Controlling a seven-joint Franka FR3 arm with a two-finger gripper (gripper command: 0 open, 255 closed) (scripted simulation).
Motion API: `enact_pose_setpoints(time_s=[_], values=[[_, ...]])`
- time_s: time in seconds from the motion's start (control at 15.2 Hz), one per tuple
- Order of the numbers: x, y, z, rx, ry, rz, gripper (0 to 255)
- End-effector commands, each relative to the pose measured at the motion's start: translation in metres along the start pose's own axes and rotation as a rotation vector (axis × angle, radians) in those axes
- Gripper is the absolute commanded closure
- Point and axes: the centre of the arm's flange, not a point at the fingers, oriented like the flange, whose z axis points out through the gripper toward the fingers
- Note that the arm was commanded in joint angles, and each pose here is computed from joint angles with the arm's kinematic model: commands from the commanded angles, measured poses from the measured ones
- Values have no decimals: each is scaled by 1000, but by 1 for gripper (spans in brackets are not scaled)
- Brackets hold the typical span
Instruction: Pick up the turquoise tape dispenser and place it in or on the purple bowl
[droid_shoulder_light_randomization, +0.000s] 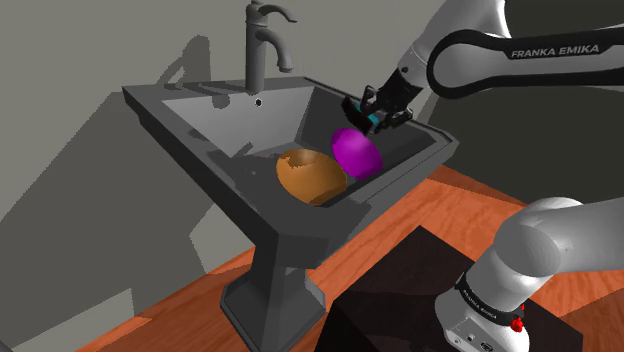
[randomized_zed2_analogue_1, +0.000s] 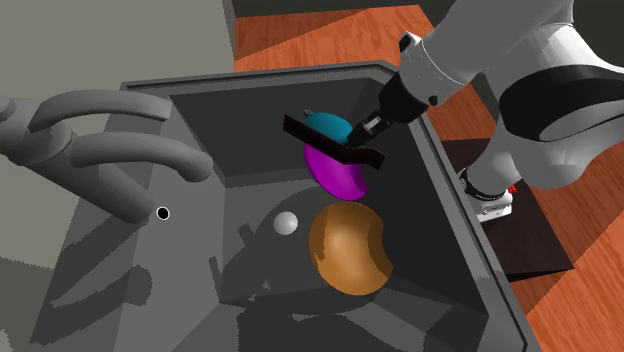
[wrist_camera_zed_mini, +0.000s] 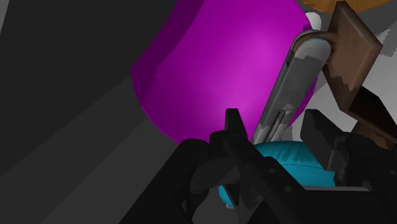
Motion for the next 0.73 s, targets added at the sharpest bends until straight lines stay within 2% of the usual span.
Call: enact_pose_setpoints(time_s=[0.0, 0.13, 0.59, 0.66], values=[[-4, 3, 9, 1, 1, 0, 255], [-8, 7, 19, 1, 1, 0, 255], [-8, 7, 19, 1, 1, 0, 255], [-8, 7, 19, 1, 1, 0, 0]])
